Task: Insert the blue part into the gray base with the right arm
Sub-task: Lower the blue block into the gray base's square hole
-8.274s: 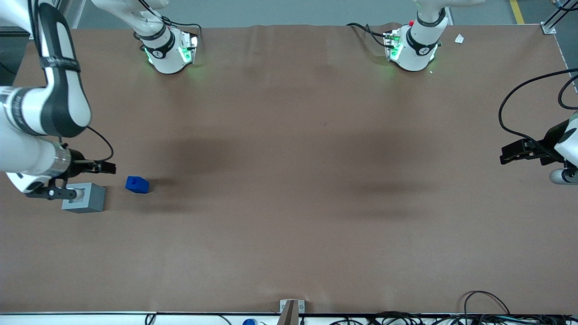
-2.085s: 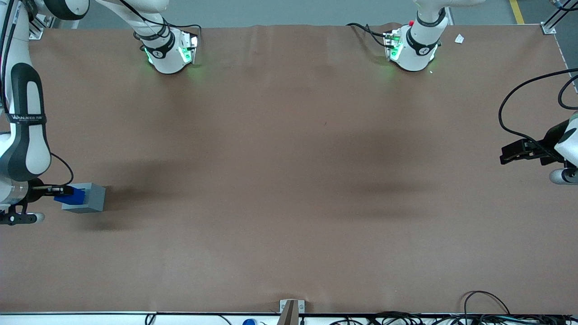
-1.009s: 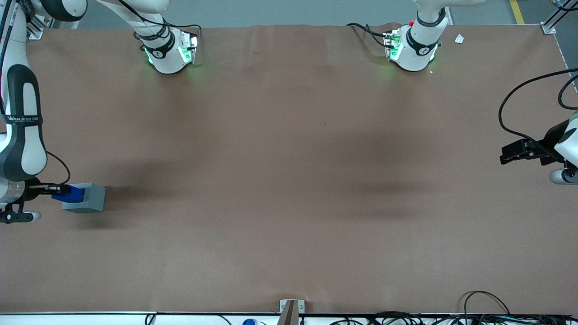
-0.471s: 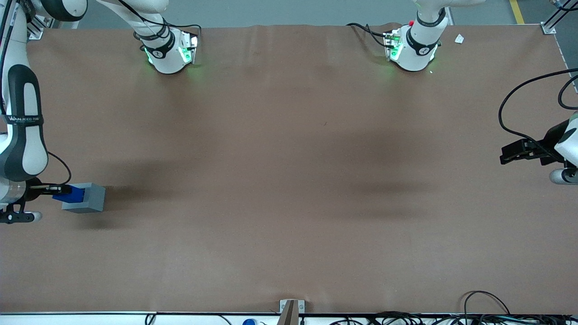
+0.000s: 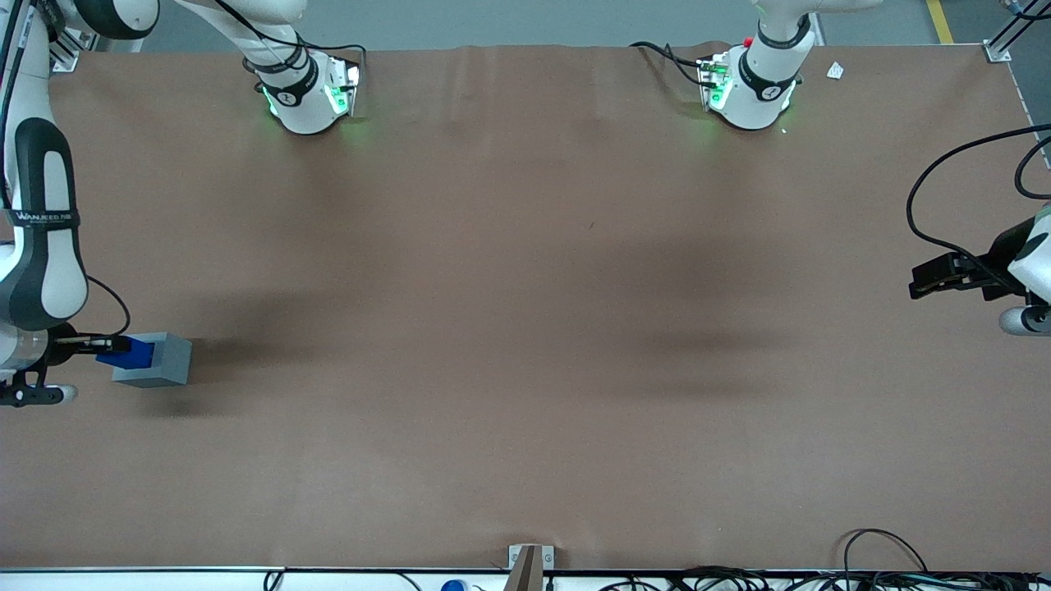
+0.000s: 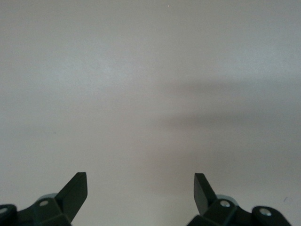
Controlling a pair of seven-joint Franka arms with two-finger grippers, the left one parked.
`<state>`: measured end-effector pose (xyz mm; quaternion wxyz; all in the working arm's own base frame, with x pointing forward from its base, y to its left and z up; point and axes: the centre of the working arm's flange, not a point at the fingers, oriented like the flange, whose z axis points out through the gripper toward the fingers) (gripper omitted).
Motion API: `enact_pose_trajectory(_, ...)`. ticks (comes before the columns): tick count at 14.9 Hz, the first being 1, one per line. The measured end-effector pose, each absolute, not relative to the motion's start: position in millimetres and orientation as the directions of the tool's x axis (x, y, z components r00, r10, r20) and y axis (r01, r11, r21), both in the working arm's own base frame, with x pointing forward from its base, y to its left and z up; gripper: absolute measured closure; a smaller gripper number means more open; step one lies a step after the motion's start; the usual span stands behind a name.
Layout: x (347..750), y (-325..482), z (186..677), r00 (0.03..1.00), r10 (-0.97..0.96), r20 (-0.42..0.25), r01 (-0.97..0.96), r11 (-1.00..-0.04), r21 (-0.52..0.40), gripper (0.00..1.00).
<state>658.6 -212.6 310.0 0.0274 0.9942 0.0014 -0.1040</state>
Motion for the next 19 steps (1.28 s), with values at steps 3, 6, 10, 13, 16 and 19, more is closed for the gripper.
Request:
enact_pose_trajectory(3, 659, -213, 310, 0.978, -0.003, -0.207, 0.008, -0.999, 0.054, 0.49)
enact_pose_trajectory(6, 659, -213, 310, 0.978, -0.003, -0.208, 0.008, -0.999, 0.054, 0.49)
enact_pose_trajectory(10, 658, -212, 309, 0.977, -0.003, -0.211, 0.009, -0.999, 0.052, 0.49)
enact_pose_trajectory(13, 657, -212, 299, 0.973, -0.002, -0.229, 0.009, -0.999, 0.048, 0.49)
enact_pose_trajectory(16, 657, -212, 295, 0.972, -0.002, -0.235, 0.009, -0.999, 0.047, 0.49)
enact_pose_trajectory(19, 657, -212, 295, 0.972, -0.002, -0.235, 0.009, -0.999, 0.047, 0.49)
